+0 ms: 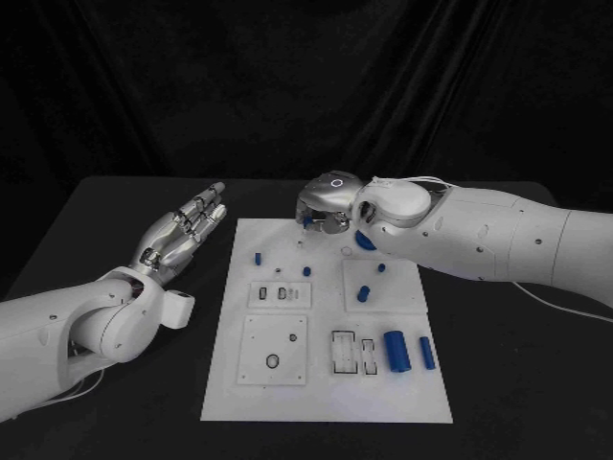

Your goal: Assemble the parts on the task board

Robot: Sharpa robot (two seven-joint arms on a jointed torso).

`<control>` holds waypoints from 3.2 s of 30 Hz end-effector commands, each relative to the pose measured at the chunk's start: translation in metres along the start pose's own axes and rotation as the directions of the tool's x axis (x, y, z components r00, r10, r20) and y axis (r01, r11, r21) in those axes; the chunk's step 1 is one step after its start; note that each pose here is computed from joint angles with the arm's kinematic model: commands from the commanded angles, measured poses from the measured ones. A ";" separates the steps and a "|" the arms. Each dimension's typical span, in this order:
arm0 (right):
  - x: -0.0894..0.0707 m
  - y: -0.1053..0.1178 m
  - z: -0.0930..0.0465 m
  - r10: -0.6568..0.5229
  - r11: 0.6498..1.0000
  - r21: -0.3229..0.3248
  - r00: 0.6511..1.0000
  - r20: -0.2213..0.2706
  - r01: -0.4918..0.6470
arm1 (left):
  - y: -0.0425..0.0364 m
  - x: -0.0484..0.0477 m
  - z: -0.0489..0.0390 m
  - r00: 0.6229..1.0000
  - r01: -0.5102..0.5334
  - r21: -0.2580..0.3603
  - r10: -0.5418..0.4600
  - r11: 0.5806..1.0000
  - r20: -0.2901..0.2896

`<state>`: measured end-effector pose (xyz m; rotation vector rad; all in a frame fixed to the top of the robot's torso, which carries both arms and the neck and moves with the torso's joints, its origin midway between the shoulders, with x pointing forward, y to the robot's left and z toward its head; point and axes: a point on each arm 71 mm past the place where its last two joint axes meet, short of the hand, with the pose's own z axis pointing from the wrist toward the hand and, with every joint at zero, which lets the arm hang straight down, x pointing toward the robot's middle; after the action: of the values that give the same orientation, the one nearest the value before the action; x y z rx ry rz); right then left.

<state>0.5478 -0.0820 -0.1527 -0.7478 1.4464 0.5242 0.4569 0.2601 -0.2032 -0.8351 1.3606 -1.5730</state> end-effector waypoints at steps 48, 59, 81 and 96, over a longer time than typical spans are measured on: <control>0.018 -0.005 -0.001 0.015 0.999 0.037 0.996 -0.085 -0.012 | -0.0031 -0.0003 0.0048 1.000 0.011 0.060 -0.009 0.998 -0.022; 0.021 -0.009 -0.003 0.018 0.998 0.069 0.993 -0.119 -0.010 | -0.0023 -0.0013 0.0053 1.000 0.012 0.055 -0.010 0.998 -0.024; -0.027 -0.041 -0.067 0.010 0.990 0.138 0.998 0.064 -0.019 | -0.0036 -0.0103 -0.0018 1.000 0.009 0.047 -0.008 0.999 -0.012; 0.012 -0.075 -0.123 0.138 0.940 0.330 0.980 -0.144 -0.084 | -0.0027 -0.0085 -0.0001 1.000 0.016 0.044 -0.015 0.999 -0.023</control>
<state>0.5179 -0.2167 -0.1431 -0.5085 1.6131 0.3643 0.4601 0.2701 -0.2045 -0.8372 1.3680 -1.5785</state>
